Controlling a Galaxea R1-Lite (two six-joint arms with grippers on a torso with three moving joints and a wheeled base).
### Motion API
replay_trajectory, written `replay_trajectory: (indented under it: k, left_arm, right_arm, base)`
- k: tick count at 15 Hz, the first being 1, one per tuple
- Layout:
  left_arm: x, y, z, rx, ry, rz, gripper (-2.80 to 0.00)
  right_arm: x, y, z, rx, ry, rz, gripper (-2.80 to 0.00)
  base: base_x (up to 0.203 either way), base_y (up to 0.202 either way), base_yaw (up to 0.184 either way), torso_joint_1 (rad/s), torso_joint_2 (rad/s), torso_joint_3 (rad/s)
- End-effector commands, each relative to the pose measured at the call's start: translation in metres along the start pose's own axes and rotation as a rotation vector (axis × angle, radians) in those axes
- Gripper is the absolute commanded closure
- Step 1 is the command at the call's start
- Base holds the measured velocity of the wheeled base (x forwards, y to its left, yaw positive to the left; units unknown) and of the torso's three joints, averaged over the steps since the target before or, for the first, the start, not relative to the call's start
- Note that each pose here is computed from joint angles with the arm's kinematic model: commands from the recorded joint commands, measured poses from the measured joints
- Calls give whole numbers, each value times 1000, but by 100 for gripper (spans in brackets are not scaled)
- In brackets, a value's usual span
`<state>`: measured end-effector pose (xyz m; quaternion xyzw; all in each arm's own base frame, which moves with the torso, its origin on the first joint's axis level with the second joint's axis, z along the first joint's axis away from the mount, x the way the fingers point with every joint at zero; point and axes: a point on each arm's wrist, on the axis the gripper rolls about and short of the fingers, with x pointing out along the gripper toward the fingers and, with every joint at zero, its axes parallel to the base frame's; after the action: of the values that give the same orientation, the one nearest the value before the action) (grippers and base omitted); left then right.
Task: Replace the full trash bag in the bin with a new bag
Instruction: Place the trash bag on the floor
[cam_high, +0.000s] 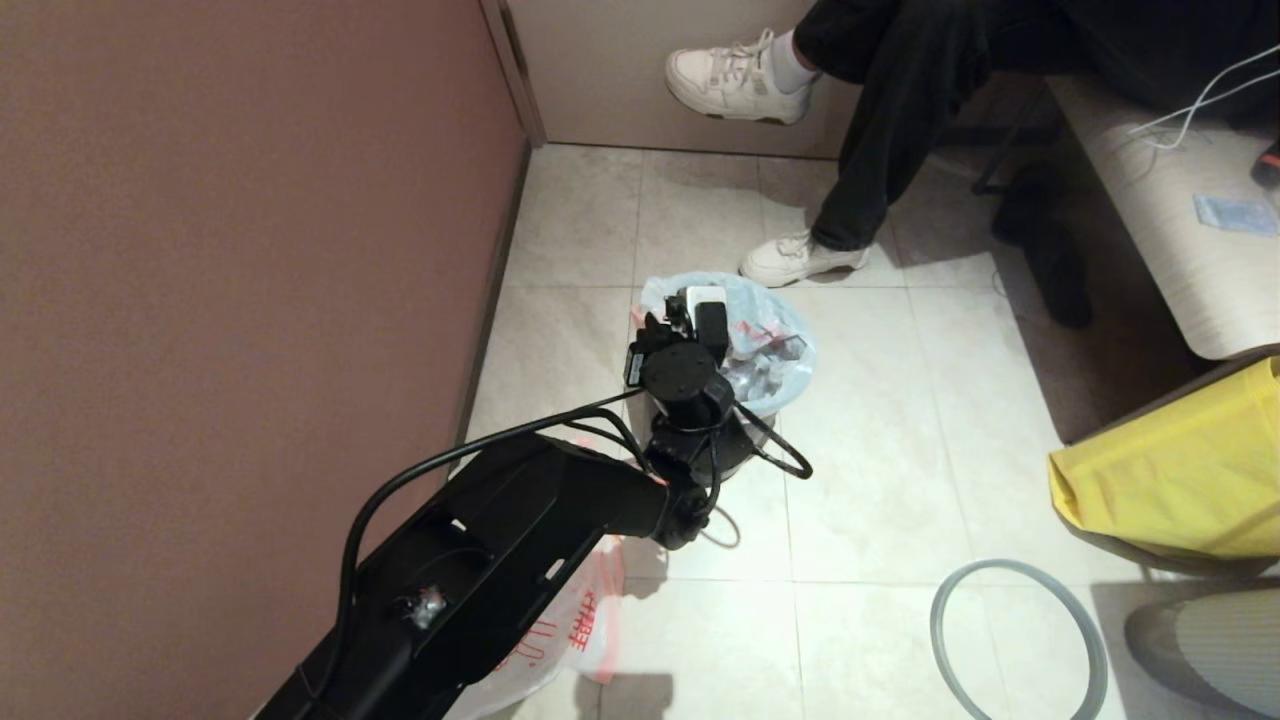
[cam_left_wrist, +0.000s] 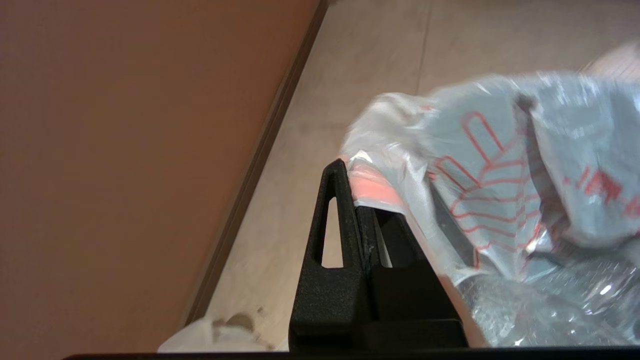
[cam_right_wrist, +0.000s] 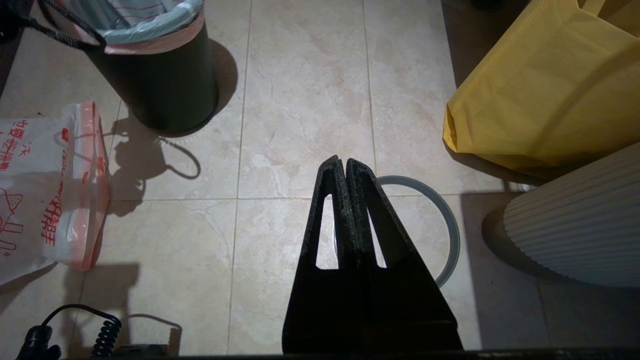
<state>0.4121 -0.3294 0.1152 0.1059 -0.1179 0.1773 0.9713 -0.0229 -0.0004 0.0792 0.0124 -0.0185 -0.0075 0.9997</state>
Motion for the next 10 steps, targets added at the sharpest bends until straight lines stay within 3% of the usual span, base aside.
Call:
replay_trajectory:
  k: [1, 4, 6, 8, 10]
  left_arm:
    - [-1, -4, -39, 70, 40, -1, 0]
    - [-10, 0, -91, 169, 90, -33, 0]
    - [2, 3, -80, 150, 69, -31, 0]
    - [1, -4, -85, 162, 72, -61, 0]
    - [11, -4, -52, 92, 34, -41, 0]
  right_arm:
    - [0, 0, 0, 0, 0, 0, 0]
    - [0, 0, 0, 0, 0, 0, 0]
    - [0, 0, 0, 0, 0, 0, 0]
    - [0, 0, 0, 0, 0, 0, 0]
    - [0, 0, 0, 0, 0, 0, 0]
  base:
    - [0, 0, 0, 0, 0, 0]
    - [0, 0, 0, 0, 0, 0]
    - [0, 0, 0, 0, 0, 0]
    - [0, 0, 0, 0, 0, 0]
    - [0, 0, 0, 0, 0, 0]
